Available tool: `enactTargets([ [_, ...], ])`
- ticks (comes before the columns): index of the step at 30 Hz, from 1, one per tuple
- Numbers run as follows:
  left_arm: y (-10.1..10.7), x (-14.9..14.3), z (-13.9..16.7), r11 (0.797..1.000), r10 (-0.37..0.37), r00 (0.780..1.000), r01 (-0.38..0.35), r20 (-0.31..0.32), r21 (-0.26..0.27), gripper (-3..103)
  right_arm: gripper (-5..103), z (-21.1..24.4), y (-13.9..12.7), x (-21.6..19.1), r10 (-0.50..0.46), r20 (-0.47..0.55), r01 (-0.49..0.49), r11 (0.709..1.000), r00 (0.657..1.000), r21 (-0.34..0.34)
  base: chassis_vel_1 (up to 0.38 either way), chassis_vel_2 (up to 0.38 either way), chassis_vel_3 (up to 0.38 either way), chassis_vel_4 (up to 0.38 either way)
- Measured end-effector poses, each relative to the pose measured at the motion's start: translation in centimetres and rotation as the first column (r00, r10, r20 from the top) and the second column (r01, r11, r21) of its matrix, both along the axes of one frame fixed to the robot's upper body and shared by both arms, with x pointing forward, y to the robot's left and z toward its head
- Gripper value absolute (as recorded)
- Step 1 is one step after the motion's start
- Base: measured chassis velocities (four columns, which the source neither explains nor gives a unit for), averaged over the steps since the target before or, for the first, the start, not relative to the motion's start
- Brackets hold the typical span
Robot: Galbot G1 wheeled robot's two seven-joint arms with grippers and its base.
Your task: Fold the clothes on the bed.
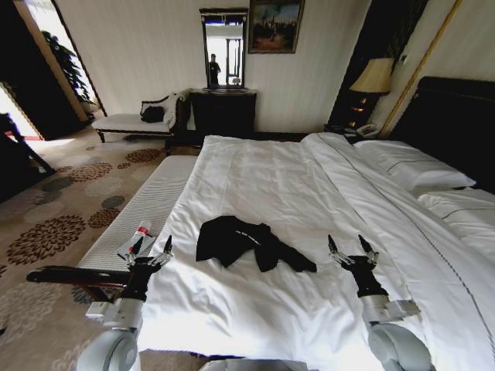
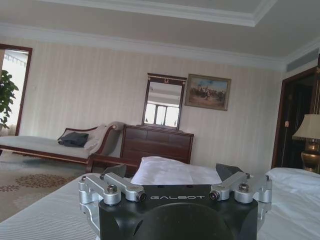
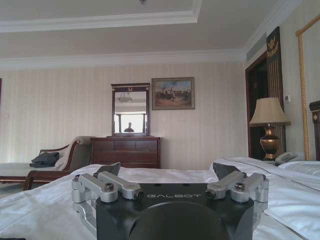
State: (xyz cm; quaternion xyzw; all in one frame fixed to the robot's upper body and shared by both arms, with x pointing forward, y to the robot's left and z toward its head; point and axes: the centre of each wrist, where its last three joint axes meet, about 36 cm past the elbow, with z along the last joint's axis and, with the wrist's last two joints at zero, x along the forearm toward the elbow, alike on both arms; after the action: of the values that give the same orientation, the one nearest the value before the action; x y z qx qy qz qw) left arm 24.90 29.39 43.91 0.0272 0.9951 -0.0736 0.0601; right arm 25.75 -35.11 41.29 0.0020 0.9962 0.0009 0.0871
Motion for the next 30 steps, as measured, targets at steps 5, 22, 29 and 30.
enactTargets([
  [5,0.0,0.0,0.3,1.000,-0.003,1.000,0.003,0.003,0.004,100,100,0.1,0.0,0.2,0.003,0.007,-0.003,1.000,1.000,-0.001,0.017,0.020,-0.024,-0.017],
  [22,0.1,4.9,0.2,0.996,-0.085,0.961,0.075,-0.263,-0.048,100,100,1.1,2.3,2.5,-0.018,0.054,0.014,0.997,0.998,0.077,0.000,0.000,0.000,0.000],
  [29,2.3,9.3,-0.7,0.980,-0.198,0.890,0.184,-0.411,-0.074,100,100,0.0,2.6,3.8,-0.019,0.041,0.016,0.996,0.999,0.089,0.000,0.000,0.000,0.000],
  [30,2.9,10.2,-0.9,0.978,-0.208,0.876,0.193,-0.435,-0.078,100,100,-0.2,2.6,4.0,-0.017,0.039,0.013,0.996,0.999,0.090,0.000,0.000,0.000,0.000],
])
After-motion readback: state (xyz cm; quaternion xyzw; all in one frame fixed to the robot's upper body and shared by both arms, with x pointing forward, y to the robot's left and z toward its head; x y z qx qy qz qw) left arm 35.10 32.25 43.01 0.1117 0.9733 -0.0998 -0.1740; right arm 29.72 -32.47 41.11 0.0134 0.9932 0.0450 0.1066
